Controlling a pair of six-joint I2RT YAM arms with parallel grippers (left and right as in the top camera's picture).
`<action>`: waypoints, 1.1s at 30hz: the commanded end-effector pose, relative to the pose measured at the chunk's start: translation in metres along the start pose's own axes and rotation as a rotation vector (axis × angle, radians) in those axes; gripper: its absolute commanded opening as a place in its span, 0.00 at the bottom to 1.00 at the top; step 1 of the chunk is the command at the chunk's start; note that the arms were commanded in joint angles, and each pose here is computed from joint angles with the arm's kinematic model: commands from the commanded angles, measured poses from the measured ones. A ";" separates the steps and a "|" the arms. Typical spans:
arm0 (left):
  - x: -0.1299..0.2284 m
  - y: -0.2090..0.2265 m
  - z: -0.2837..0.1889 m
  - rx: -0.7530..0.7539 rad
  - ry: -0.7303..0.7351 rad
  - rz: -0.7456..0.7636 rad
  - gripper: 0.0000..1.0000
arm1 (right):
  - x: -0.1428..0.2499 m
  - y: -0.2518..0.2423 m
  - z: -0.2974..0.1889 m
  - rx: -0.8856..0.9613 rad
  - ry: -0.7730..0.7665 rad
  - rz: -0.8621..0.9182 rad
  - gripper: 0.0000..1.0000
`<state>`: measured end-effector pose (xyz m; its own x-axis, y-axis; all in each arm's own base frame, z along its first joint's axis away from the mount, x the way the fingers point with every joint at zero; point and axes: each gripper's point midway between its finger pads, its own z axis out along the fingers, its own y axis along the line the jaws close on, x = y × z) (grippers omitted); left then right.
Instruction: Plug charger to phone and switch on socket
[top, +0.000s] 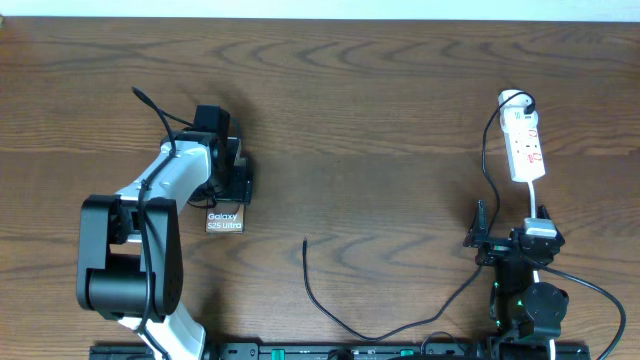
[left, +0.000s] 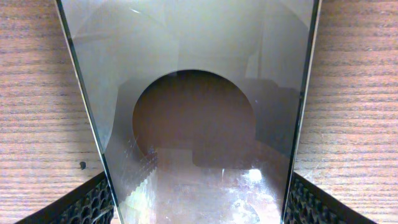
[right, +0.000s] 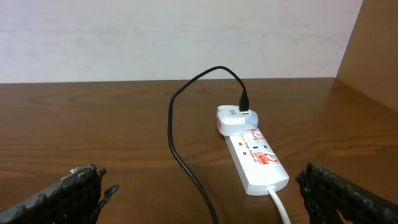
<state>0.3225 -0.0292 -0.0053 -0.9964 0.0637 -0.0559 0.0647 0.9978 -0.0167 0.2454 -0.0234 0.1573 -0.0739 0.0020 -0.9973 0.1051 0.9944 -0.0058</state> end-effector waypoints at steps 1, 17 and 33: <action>0.021 -0.007 0.015 0.027 0.119 0.002 0.08 | 0.000 -0.003 0.000 0.013 -0.001 0.018 0.99; -0.032 -0.010 -0.060 0.036 -0.054 0.007 0.07 | 0.000 -0.003 0.000 0.014 -0.001 0.018 0.99; -0.046 -0.131 -0.141 0.846 -0.088 -0.138 0.07 | 0.000 -0.003 0.000 0.014 -0.001 0.018 0.99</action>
<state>0.3469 -0.1209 0.0886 -0.9937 -0.0402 -0.1049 0.0226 0.8434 -0.5369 0.2454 -0.0234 0.1573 -0.0739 0.0020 -0.9973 0.1051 0.9944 -0.0058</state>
